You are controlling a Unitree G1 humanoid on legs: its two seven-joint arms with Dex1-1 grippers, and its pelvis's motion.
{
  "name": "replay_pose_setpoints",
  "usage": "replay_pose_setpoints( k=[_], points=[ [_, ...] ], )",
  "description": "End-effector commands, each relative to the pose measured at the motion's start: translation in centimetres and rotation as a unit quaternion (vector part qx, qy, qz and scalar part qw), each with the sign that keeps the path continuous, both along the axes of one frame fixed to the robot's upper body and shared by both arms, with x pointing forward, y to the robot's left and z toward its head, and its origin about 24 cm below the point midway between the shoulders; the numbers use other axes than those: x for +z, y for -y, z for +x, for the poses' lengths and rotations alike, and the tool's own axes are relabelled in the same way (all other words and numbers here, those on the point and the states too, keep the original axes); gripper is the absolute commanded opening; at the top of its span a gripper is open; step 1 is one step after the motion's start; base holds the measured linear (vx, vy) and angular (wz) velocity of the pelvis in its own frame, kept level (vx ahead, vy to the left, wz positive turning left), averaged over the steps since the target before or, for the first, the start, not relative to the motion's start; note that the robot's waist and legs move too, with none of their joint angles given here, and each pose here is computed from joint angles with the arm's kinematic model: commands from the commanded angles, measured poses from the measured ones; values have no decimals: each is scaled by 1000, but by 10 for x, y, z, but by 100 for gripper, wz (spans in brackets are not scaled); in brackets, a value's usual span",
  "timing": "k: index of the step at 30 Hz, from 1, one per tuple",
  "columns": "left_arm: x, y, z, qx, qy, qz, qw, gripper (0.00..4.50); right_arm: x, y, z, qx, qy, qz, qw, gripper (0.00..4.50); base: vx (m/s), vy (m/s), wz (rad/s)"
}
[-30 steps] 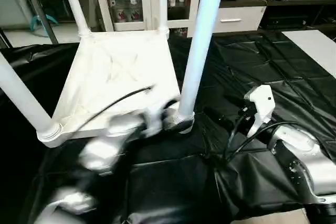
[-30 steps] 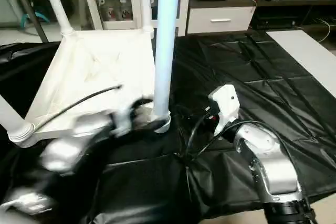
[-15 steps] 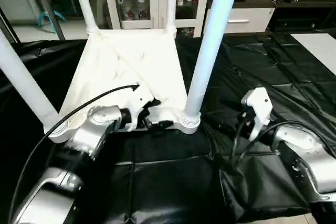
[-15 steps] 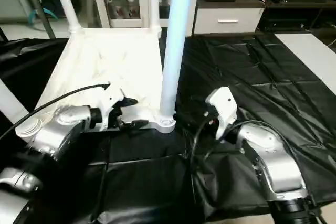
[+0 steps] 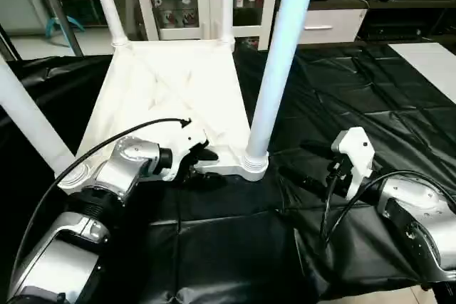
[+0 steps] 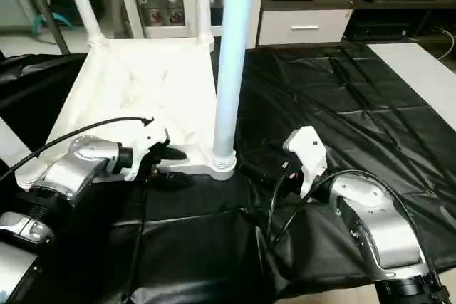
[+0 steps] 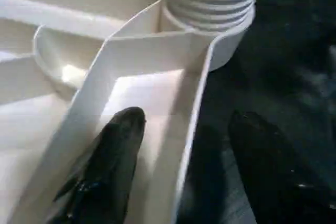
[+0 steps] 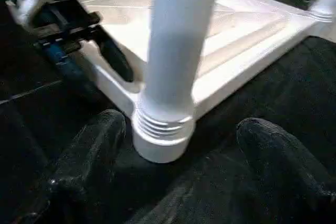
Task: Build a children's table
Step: Rotate table base
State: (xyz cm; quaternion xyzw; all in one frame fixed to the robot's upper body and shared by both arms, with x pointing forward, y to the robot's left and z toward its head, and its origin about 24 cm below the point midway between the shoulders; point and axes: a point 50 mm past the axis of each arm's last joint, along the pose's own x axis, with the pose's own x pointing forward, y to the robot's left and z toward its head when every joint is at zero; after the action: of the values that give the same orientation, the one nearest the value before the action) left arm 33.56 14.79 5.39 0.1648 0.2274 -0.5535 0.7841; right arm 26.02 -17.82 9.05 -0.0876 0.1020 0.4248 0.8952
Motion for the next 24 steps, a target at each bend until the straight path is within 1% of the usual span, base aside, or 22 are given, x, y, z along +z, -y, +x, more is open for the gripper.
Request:
replay_pose_setpoints(
  k=[1,2,6,7,10,12,16,17,18,21,22,23,24],
  points=[
    [1,-4,1,-3,0,17,1000,279,0,-2,-4,19,-3,-8,1000,384,0,0,0],
    [0,-5,2,-2,2,20,1000,261,-1,-2,-5,21,-4,-10,1000,384,0,0,0],
    [-1,-6,3,2,9,27,1000,239,-2,-2,-6,22,-7,-12,1000,384,0,0,0],
    [0,-6,4,4,11,25,1000,217,-3,-2,-7,26,-12,-15,999,384,0,0,0],
    [1,-7,5,6,14,24,1000,203,-9,0,-10,32,-27,-31,999,384,0,0,0],
    [1,-7,5,5,13,24,1000,175,-11,1,-9,29,-29,-36,999,384,0,0,0],
    [-1,-7,4,-2,9,29,1000,158,-13,2,-6,14,-39,-33,999,384,0,0,0],
    [-2,-7,4,-4,8,30,999,136,-13,2,-6,15,-39,-32,999,384,0,0,0],
    [-2,-7,3,-6,6,30,1000,124,-13,1,-7,17,-40,-32,999,384,0,0,0],
    [-5,-8,1,-18,-5,38,999,114,-13,-1,-9,23,-40,-30,998,384,0,0,0],
    [-6,-9,0,-20,-8,40,999,104,-14,-1,-9,24,-40,-31,998,384,0,0,0],
    [-6,-9,-1,-22,-10,40,999,79,-14,-1,-9,23,-40,-31,998,384,0,0,0],
    [-6,-9,-1,-23,-12,41,999,75,-13,-1,-9,22,-39,-31,999,384,0,0,0]
  ],
)
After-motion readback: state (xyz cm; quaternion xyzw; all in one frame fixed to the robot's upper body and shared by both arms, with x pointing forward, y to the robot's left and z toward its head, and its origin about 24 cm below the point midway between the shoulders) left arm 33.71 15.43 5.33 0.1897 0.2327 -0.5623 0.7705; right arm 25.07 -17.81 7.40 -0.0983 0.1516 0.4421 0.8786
